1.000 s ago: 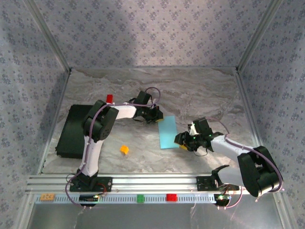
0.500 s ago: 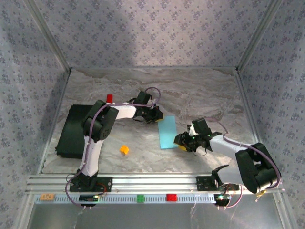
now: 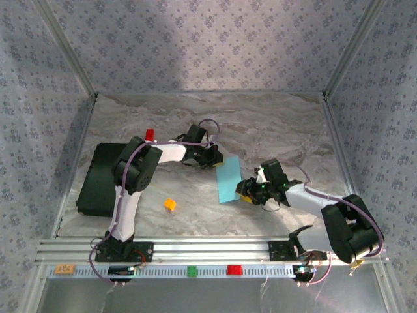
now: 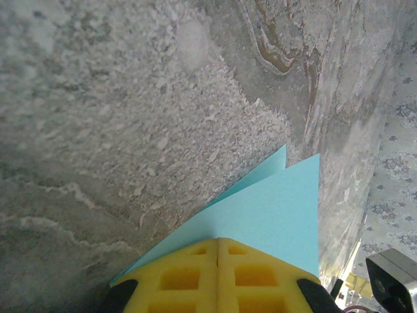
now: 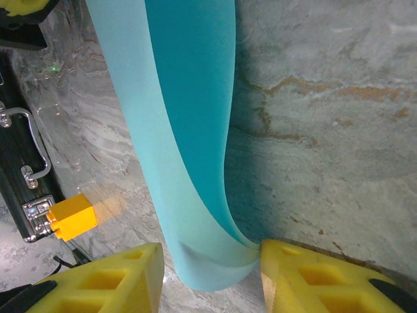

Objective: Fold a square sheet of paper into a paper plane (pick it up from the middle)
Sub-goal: Fold the triangle a second time at the center of the table.

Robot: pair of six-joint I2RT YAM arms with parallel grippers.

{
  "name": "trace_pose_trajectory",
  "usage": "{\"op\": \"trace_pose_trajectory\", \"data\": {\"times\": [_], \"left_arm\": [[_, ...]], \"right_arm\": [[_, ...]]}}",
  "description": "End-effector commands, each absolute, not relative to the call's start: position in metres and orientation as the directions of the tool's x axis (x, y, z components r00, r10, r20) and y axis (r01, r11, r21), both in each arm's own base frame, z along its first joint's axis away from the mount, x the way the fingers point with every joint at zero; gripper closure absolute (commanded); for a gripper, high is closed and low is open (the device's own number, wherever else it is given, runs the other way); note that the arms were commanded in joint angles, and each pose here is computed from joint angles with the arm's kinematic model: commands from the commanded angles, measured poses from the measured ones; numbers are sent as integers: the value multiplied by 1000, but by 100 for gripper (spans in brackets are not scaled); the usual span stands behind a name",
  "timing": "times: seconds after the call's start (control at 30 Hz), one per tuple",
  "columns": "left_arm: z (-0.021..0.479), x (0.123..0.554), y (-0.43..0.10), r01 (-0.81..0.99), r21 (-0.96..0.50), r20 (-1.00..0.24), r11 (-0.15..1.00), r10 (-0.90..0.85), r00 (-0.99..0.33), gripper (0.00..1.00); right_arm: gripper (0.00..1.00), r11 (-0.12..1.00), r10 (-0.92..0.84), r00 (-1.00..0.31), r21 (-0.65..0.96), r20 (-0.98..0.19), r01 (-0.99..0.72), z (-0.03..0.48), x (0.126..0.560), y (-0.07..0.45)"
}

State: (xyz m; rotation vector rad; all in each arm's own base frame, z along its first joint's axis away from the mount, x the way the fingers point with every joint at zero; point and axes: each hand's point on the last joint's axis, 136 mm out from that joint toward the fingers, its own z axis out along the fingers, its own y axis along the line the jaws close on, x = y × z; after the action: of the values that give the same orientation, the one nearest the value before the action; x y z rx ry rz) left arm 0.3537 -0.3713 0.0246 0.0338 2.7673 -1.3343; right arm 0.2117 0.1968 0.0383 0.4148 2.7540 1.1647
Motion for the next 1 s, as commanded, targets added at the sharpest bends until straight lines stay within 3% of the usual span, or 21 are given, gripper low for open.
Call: {"op": "trace_pose_trajectory", "data": {"times": [0.0, 0.47, 0.77, 0.97], "left_arm": [[-5, 340, -355, -24, -718, 6, 696, -28, -1000, 98], [-5, 340, -357, -22, -716, 7, 697, -24, -1000, 98], [-4, 339, -359, -19, -718, 7, 696, -20, -1000, 98], [-2, 340, -360, -17, -720, 6, 693, -18, -1000, 98]], "right_arm": [[56, 694, 284, -959, 689, 2, 207, 41, 204, 194], [55, 668, 285, -957, 726, -46, 164, 60, 211, 200], [52, 747, 295, -955, 620, 15, 241, 30, 192, 183], [51, 740, 301, -954, 626, 19, 246, 25, 192, 184]]}}
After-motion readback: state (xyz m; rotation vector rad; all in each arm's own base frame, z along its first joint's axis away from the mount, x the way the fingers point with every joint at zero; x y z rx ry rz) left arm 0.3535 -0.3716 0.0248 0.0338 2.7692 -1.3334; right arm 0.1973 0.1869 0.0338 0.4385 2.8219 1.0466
